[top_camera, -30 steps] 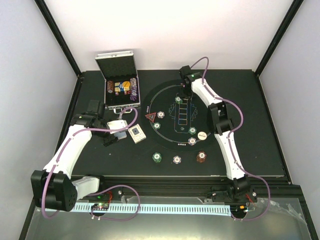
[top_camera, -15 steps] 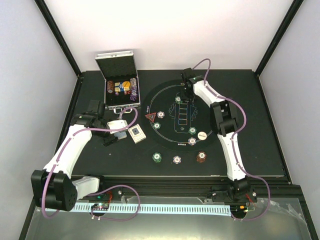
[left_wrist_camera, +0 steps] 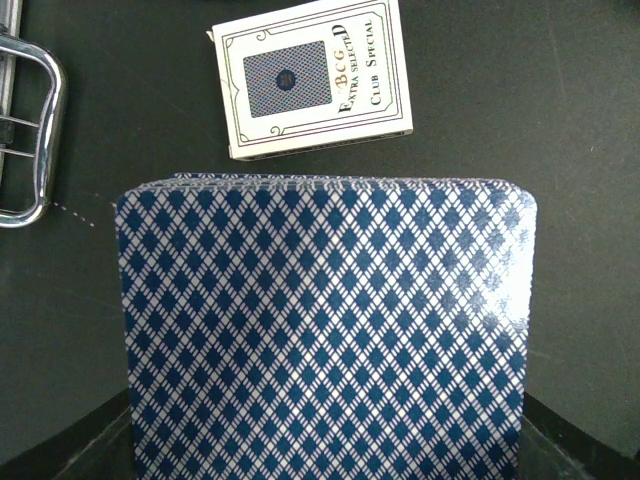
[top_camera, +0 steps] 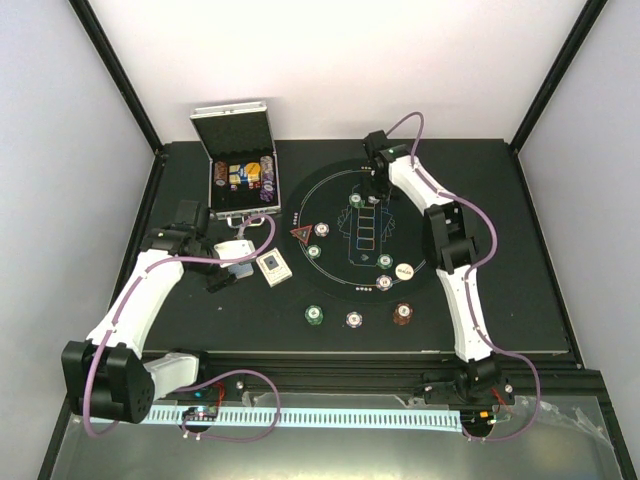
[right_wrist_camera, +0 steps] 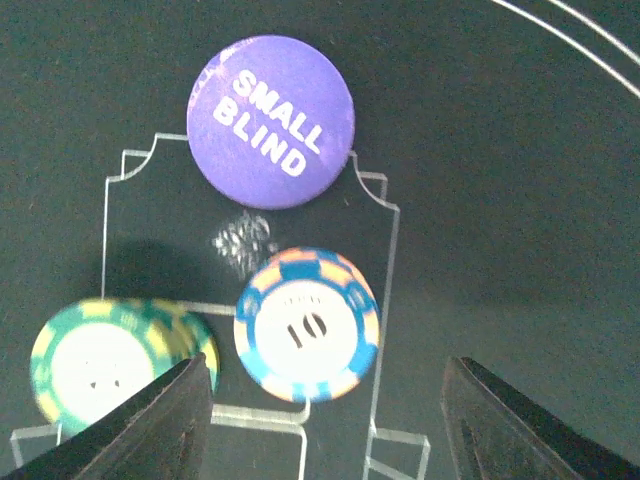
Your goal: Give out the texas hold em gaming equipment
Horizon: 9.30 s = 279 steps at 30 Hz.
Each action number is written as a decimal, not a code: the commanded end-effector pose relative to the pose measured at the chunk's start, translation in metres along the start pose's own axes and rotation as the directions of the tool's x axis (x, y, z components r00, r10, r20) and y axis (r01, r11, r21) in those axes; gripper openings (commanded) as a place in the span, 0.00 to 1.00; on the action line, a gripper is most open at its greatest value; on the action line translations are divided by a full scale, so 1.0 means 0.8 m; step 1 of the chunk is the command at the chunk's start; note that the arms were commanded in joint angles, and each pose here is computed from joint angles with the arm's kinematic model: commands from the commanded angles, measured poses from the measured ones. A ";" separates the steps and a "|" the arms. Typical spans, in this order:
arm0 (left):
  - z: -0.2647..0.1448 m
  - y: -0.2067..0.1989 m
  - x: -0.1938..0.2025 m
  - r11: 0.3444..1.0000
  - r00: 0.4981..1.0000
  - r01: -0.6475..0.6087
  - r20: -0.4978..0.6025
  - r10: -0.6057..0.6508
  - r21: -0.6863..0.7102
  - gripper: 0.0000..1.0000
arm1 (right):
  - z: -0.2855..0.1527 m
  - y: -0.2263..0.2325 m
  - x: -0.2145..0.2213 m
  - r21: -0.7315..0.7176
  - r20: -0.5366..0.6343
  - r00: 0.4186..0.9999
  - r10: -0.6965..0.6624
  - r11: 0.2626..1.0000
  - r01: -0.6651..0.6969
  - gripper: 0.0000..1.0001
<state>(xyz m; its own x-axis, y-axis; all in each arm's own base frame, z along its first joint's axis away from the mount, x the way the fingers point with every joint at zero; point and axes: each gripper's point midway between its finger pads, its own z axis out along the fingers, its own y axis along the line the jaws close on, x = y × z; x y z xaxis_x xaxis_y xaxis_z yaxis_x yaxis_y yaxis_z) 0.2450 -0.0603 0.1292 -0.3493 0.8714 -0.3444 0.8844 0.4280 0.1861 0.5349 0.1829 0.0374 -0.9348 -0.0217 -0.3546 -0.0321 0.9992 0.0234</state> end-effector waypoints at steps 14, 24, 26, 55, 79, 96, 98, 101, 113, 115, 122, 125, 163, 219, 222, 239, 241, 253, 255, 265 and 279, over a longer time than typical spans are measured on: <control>-0.015 0.012 -0.015 0.998 0.998 -0.019 0.055 0.022 -0.056 0.02 | -0.177 -0.003 0.257 -0.037 0.012 1.000 -0.013 0.999 0.013 0.77; -0.014 0.010 -0.014 0.998 0.998 -0.023 0.056 0.026 -0.058 0.02 | -0.175 -0.012 0.388 -0.066 -0.091 0.996 -0.007 0.998 0.001 0.80; -0.015 0.010 -0.014 0.998 0.998 -0.021 0.059 0.024 -0.061 0.01 | -0.170 -0.016 0.397 -0.054 -0.106 0.994 -0.014 0.999 0.008 0.79; -0.019 0.011 -0.014 0.997 0.998 -0.027 0.057 0.031 -0.071 0.01 | -0.170 -0.045 0.402 0.049 -0.095 0.995 -0.033 0.998 0.038 0.36; -0.019 0.009 -0.013 0.998 0.998 -0.017 0.054 0.021 -0.067 0.02 | -0.192 0.104 0.257 -0.119 0.036 0.987 -0.156 0.980 0.159 0.25; -0.021 0.013 -0.013 0.997 0.999 -0.022 0.047 0.026 -0.079 0.02 | -0.084 0.207 0.236 -0.170 -0.070 0.958 -0.279 0.949 0.265 0.24; -0.021 0.013 -0.013 0.997 0.998 -0.023 0.049 0.027 -0.080 0.02 | -0.081 0.212 0.242 -0.172 -0.076 0.953 -0.293 0.945 0.277 0.24; -0.021 0.014 -0.013 0.997 0.998 -0.022 0.049 0.026 -0.080 0.02 | -0.078 0.217 0.249 -0.176 -0.084 0.949 -0.303 0.942 0.285 0.24; -0.021 0.013 -0.011 0.996 0.999 -0.024 0.043 0.027 -0.084 0.02 | -0.081 0.218 0.244 -0.169 -0.080 0.945 -0.318 0.938 0.301 0.50; -0.021 0.013 -0.012 0.996 0.999 -0.023 0.044 0.027 -0.081 0.02 | -0.091 0.216 0.238 -0.159 -0.065 0.945 -0.321 0.938 0.308 0.55; -0.022 0.012 -0.011 0.996 0.999 -0.025 0.044 0.029 -0.083 0.02 | -0.145 0.191 0.230 -0.139 -0.007 0.946 -0.323 0.938 0.319 0.65; -0.022 0.013 -0.011 0.996 0.999 -0.027 0.043 0.031 -0.084 0.02 | -0.163 0.159 0.247 -0.109 -0.010 0.949 -0.316 0.944 0.313 0.64; -0.019 0.012 -0.011 0.996 0.998 -0.040 0.042 0.043 -0.074 0.02 | -0.152 -0.039 0.428 0.059 -0.187 0.980 -0.069 0.995 0.081 0.66; -0.016 0.006 -0.014 0.999 0.998 -0.024 0.054 0.026 -0.043 0.02 | -0.022 -0.076 -0.044 0.086 0.052 0.989 0.142 0.986 -0.146 0.26; -0.016 0.006 -0.012 0.999 0.999 -0.023 0.048 0.025 -0.045 0.02 | -0.008 -0.074 -0.045 0.067 0.057 0.988 0.143 0.987 -0.147 0.27; -0.018 0.009 -0.019 0.999 0.998 0.017 0.066 -0.014 -0.033 0.02 | -0.041 -0.070 -0.058 0.039 0.083 0.986 0.146 0.988 -0.150 0.65; -0.019 0.009 -0.017 0.999 0.998 0.018 0.059 -0.016 -0.040 0.01 | -0.072 -0.072 -0.059 0.034 0.105 0.982 0.154 0.987 -0.158 0.65; -0.010 0.005 -0.010 0.999 0.999 0.011 0.053 -0.008 -0.053 0.02 | -0.198 -0.045 0.139 0.027 0.129 0.986 0.109 0.993 -0.113 0.67; -0.008 0.005 -0.008 0.998 0.999 0.009 0.049 -0.006 -0.055 0.02 | -0.196 -0.041 0.204 0.045 0.082 0.993 0.091 0.995 -0.095 0.69; -0.007 0.005 -0.005 0.998 0.999 -0.010 0.038 0.012 -0.061 0.02 | -0.190 -0.031 0.402 0.020 -0.055 0.995 0.089 0.996 -0.088 0.73; -0.009 0.006 -0.005 0.998 0.999 -0.019 0.031 0.022 -0.065 0.02 | -0.150 -0.035 0.441 0.069 -0.145 0.989 0.034 0.997 -0.025 0.71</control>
<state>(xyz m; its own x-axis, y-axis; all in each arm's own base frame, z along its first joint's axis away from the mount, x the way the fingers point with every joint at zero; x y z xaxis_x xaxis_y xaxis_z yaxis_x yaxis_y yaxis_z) 0.2442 -0.0601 0.1282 -0.3505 0.8643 -0.3607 0.8730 0.4410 0.2084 0.1610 0.1425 0.0303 -0.9791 -0.0046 -0.2035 0.0001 0.9997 -0.0232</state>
